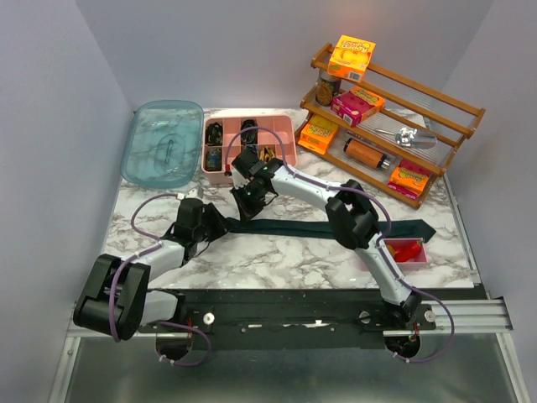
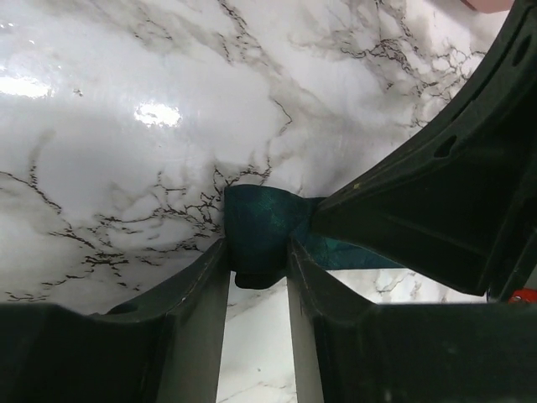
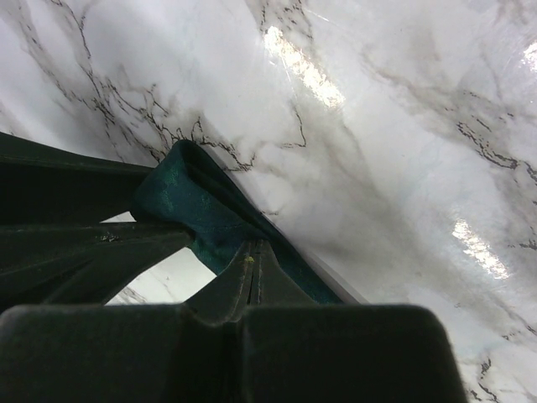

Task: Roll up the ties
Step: Roll the tie at the center of the board.

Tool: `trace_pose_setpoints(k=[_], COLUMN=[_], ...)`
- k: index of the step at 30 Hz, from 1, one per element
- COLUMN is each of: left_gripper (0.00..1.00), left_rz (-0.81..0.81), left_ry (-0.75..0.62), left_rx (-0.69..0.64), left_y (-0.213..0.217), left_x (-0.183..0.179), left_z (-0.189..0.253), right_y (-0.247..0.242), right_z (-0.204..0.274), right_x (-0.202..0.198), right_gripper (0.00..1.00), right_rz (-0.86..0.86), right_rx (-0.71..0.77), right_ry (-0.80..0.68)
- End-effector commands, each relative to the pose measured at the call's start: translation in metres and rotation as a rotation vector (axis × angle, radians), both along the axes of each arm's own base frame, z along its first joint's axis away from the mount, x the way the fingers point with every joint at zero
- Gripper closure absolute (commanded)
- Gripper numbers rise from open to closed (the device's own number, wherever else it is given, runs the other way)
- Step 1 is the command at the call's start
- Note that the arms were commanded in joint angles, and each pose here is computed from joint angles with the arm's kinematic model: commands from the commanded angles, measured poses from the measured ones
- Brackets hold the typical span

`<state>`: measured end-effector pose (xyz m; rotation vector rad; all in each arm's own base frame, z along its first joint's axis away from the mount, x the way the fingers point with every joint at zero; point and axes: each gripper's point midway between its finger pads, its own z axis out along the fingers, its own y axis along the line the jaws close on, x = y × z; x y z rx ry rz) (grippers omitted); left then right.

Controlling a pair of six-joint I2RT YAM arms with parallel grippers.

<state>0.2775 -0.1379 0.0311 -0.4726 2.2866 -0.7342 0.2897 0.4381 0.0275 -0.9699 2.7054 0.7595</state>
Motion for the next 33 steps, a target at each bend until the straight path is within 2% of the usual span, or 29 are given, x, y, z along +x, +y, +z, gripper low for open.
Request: trace_pose_setpoints(k=[1, 6, 7, 8, 12, 15, 16, 20, 25, 33], left_gripper=[0.63, 0.69, 0.76, 0.78, 0.8, 0.58, 0.44, 0.34, 0.33, 0.44], left_rz=[0.009, 0.005, 0.004, 0.004, 0.005, 0.001, 0.007, 0.043, 0.071, 0.042], left_ry=[-0.046, -0.075, -0.077, -0.078, -0.095, -0.089, -0.087, -0.084, -0.074, -0.093], left_rx=[-0.034, -0.029, -0.029, -0.029, -0.024, -0.009, 0.0, 0.038, 0.062, 0.03], left_y=[-0.002, -0.002, -0.002, -0.002, -0.001, 0.001, 0.003, 0.012, 0.02, 0.012], left_x=[0.006, 0.007, 0.007, 0.007, 0.008, 0.007, 0.007, 0.005, 0.005, 0.017], left_z=[0.004, 0.007, 0.007, 0.007, 0.01, 0.011, 0.011, 0.01, 0.006, 0.003], right_y=[-0.001, 0.001, 0.001, 0.002, 0.007, 0.006, 0.004, 0.003, 0.002, 0.002], right_z=[-0.017, -0.016, -0.014, -0.012, -0.007, -0.005, -0.006, -0.004, -0.004, -0.002], right_x=[-0.006, -0.007, -0.006, -0.006, -0.004, -0.001, 0.0, 0.002, 0.004, 0.005], right_gripper=[0.99, 0.99, 0.99, 0.99, 0.99, 0.99, 0.99, 0.99, 0.99, 0.99], right_rz=[0.009, 0.016, 0.017, 0.019, 0.03, 0.03, 0.027, 0.03, 0.032, 0.037], right_rx=[-0.022, -0.015, -0.009, -0.002, 0.018, 0.009, 0.001, -0.004, -0.009, -0.01], right_ry=[0.024, 0.024, 0.026, 0.023, 0.014, -0.002, -0.006, -0.025, -0.034, -0.041])
